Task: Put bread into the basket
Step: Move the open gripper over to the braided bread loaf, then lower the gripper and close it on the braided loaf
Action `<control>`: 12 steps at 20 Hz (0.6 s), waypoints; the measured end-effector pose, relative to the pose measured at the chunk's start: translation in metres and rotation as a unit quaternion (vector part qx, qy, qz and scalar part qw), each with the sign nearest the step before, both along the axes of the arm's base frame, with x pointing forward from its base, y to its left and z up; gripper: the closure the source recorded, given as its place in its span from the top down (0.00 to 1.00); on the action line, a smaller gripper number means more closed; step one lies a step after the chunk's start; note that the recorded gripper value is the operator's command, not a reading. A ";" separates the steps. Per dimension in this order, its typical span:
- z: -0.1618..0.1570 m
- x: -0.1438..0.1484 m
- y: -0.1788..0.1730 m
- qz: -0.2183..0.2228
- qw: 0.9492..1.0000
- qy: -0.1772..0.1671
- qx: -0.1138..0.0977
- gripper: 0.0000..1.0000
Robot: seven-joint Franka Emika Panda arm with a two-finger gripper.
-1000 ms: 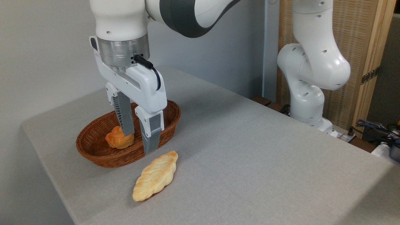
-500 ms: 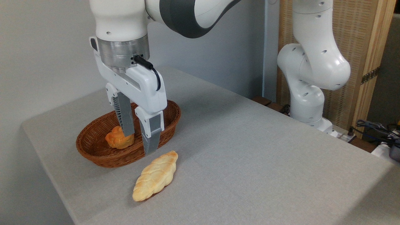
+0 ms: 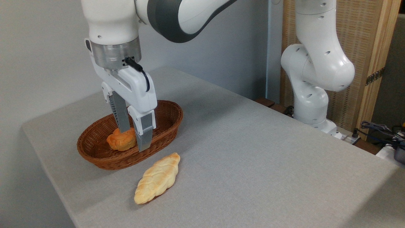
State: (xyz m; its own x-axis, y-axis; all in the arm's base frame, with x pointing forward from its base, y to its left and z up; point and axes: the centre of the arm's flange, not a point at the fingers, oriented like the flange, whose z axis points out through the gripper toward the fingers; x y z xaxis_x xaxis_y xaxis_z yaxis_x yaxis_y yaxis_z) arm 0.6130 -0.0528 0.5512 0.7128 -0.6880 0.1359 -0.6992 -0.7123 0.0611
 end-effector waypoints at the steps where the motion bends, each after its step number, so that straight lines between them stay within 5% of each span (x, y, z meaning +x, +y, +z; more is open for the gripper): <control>1: -0.004 0.001 -0.001 -0.001 1.000 0.004 0.000 1.00; 12: -0.095 0.014 0.025 0.016 0.996 0.081 0.028 1.00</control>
State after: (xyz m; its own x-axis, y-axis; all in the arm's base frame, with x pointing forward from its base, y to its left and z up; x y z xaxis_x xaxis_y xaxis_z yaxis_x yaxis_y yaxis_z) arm 0.6271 -0.0283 0.4561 0.7439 -0.6680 -0.0200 -0.6603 -0.7394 0.1315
